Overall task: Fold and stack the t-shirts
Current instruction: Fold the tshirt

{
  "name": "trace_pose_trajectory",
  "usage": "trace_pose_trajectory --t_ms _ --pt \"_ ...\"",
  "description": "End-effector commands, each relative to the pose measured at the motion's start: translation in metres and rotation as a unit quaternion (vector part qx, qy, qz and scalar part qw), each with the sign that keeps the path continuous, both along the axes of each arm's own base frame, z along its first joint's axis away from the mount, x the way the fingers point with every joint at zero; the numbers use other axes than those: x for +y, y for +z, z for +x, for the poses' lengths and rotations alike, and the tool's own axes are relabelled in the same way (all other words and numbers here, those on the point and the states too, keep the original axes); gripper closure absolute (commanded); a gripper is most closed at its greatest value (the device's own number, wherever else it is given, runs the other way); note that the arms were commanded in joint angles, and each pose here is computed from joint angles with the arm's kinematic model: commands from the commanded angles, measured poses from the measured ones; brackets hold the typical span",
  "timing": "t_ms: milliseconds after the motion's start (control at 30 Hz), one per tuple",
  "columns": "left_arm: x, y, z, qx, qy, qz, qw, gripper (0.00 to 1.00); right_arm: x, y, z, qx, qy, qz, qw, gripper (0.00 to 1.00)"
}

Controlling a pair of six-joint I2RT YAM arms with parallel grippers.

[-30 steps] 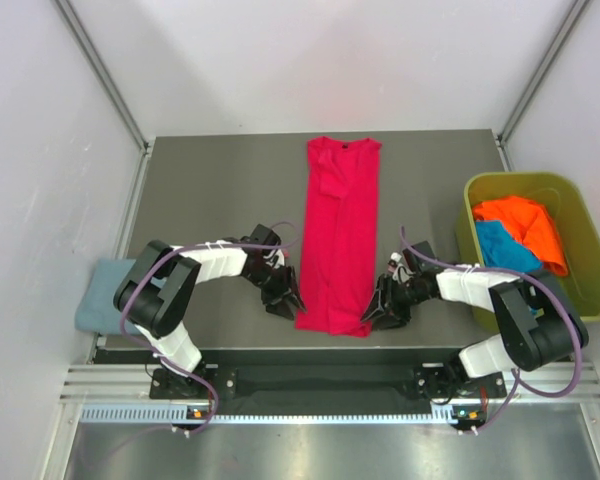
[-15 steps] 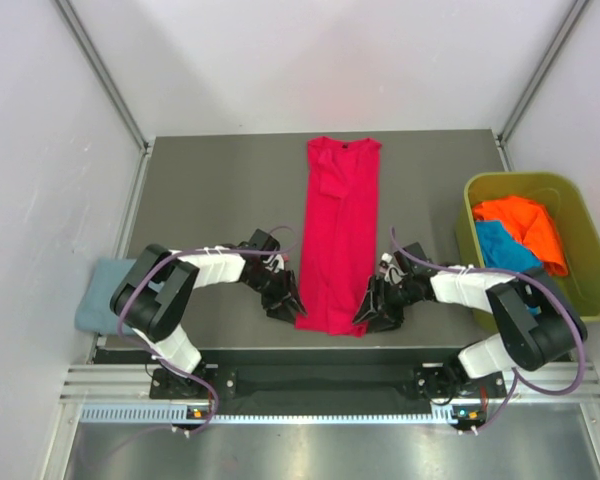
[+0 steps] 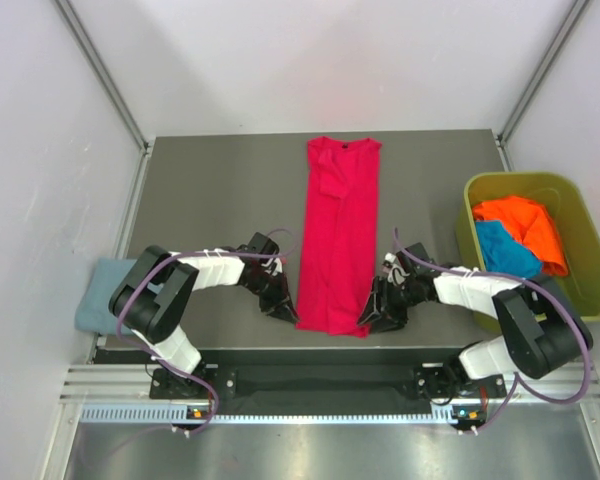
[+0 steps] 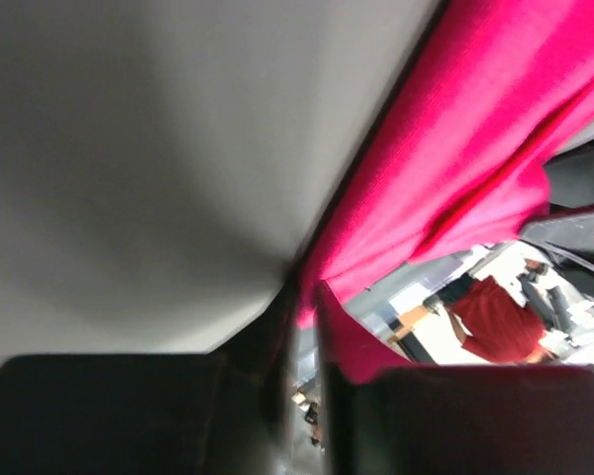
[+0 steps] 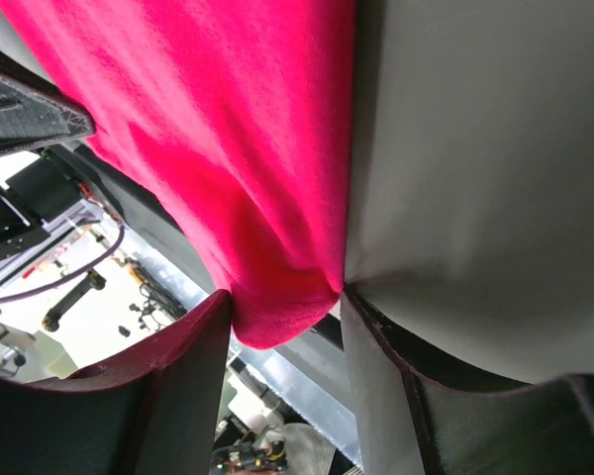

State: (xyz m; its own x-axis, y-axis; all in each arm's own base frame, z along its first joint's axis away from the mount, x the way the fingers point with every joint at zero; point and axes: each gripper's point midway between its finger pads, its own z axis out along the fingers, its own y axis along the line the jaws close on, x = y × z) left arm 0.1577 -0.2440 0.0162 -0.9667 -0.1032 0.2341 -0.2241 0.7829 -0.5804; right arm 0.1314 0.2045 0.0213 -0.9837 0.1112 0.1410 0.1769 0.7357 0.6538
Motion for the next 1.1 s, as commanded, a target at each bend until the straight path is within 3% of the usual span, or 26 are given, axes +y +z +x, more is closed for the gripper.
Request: trace_pose_trajectory --t_ms 0,300,867,1067 --pt "0.009 -0.011 0.002 -0.022 -0.004 0.03 0.999 0.99 -0.044 -0.037 -0.003 -0.02 -0.005 -0.129 0.991 0.5" --pt "0.014 -0.01 0.005 -0.029 -0.005 0.045 0.999 1.0 -0.056 -0.033 0.003 -0.026 -0.023 -0.146 0.989 0.5" --pt "0.011 -0.011 0.01 -0.028 -0.007 0.044 0.999 1.0 -0.043 0.005 0.041 -0.106 -0.032 -0.079 0.991 0.52" --pt "0.011 -0.011 0.01 -0.029 -0.006 0.043 0.999 1.0 -0.048 -0.013 0.035 -0.079 -0.039 -0.097 0.991 0.52"
